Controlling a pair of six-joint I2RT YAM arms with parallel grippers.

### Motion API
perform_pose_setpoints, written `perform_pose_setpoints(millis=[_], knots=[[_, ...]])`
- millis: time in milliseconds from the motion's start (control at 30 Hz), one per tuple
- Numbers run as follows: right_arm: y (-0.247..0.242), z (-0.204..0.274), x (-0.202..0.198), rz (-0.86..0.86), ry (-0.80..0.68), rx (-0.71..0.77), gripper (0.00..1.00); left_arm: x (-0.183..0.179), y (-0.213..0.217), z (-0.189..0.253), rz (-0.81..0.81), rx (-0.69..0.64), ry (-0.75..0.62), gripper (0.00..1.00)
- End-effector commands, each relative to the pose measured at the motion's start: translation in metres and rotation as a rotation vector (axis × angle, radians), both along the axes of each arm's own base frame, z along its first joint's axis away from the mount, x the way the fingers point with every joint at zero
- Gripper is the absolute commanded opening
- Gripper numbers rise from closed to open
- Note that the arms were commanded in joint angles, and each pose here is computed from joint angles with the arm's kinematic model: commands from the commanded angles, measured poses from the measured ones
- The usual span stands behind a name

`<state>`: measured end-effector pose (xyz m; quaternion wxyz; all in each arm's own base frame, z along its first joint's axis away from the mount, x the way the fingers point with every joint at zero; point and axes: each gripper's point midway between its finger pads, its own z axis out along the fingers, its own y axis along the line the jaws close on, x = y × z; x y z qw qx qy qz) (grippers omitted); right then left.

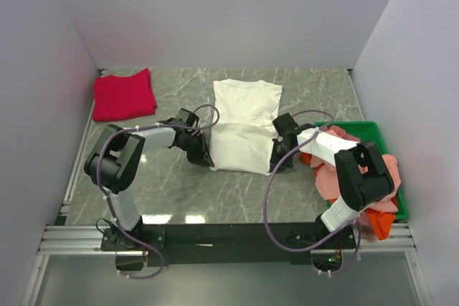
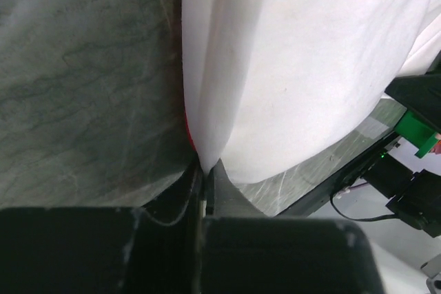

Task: Fold and stack the t-shirts
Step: Fold the tshirt

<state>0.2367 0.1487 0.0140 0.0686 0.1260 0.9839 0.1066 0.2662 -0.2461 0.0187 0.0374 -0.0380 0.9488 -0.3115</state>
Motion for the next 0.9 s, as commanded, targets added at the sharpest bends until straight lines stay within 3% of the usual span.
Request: perform_pose_setpoints(millis=[0,67,467,867], knots=[[-0.015,-0.003,-0.007,0.010,-0.004,-0.060,0.04,-0.008,0.005,-0.017,-0.001,0.047,0.018,0.00],[-0.017,-0.001,-0.008,0.009,-0.005,-0.067,0.00,-0.004,0.007,-0.010,0.011,0.061,-0.010,0.00],[-0.030,0.058,-0.002,-0.041,-0.147,-0.062,0.00,0.015,0.007,0.071,0.082,0.014,-0.184,0.00],[-0.048,0.093,-0.041,-0.060,-0.230,-0.050,0.00,-0.035,0.006,0.108,0.083,-0.035,-0.226,0.00]])
